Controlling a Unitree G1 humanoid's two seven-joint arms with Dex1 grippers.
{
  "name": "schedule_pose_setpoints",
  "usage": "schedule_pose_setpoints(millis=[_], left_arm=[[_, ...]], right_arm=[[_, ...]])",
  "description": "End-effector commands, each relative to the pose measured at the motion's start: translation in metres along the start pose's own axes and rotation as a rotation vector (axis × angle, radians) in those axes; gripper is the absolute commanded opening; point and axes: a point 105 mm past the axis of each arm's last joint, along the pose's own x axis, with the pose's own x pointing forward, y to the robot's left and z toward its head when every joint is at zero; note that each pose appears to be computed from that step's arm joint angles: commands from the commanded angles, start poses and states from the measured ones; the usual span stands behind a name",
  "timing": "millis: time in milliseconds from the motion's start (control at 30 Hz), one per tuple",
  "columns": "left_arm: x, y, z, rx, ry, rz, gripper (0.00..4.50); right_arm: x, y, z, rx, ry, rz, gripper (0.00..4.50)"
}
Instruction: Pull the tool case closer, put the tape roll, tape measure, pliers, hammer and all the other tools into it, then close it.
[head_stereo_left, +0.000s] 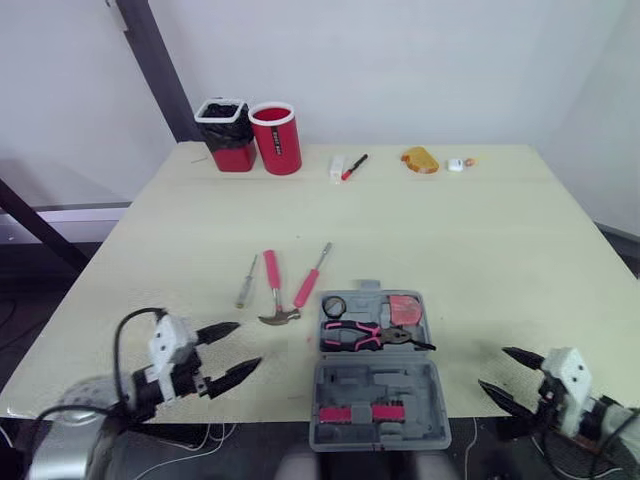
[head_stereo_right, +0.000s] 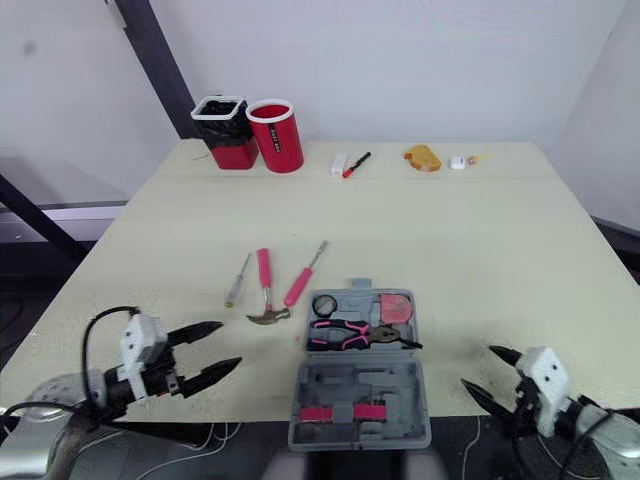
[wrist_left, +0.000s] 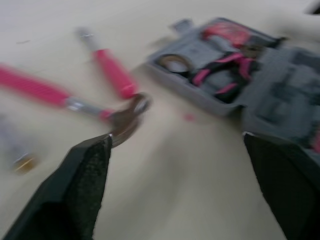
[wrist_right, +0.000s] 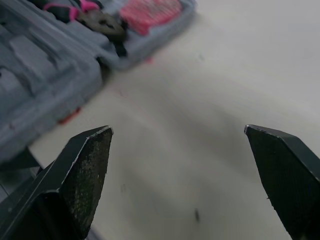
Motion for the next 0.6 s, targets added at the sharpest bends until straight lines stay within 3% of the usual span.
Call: schedule_pose_setpoints(millis=[33,67,133,167,200,300,400,600], left_arm=[[0.006,-0.002,-0.001,0.031,0.032,-0.078,2.64],[0.011,-0.003,-0.003,0.035,0.043,-0.105,2.45],[0.019,-0.006,-0.007,0.037,0.071,-0.167,2.12],[0.022,-0.008,-0.009,0.036,0.079,-0.186,1.55],[0.024,-0.008,-0.01,0.036,0.083,-0.198,1.4],[0.039,-0.011,-0.016,0.042,0.103,-0.241,0.19],[0.047,-0.012,-0.019,0.041,0.107,-0.26,0.0],[0.058,-0.018,-0.023,0.023,0.123,-0.314,0.0]], right_arm=[[0.018,0.002,0.014,-0.052,0.009,0.046,3.99],[0.026,0.002,0.015,-0.062,0.019,0.07,3.94],[0.036,0.004,0.014,-0.091,0.055,0.119,3.35],[0.039,0.006,0.013,-0.099,0.066,0.141,2.9],[0.041,0.007,0.013,-0.103,0.073,0.151,2.72],[0.053,0.012,0.01,-0.148,0.118,0.234,1.44],[0.055,0.012,0.007,-0.174,0.149,0.268,0.1],[0.063,0.014,0.01,-0.207,0.154,0.319,0.1]])
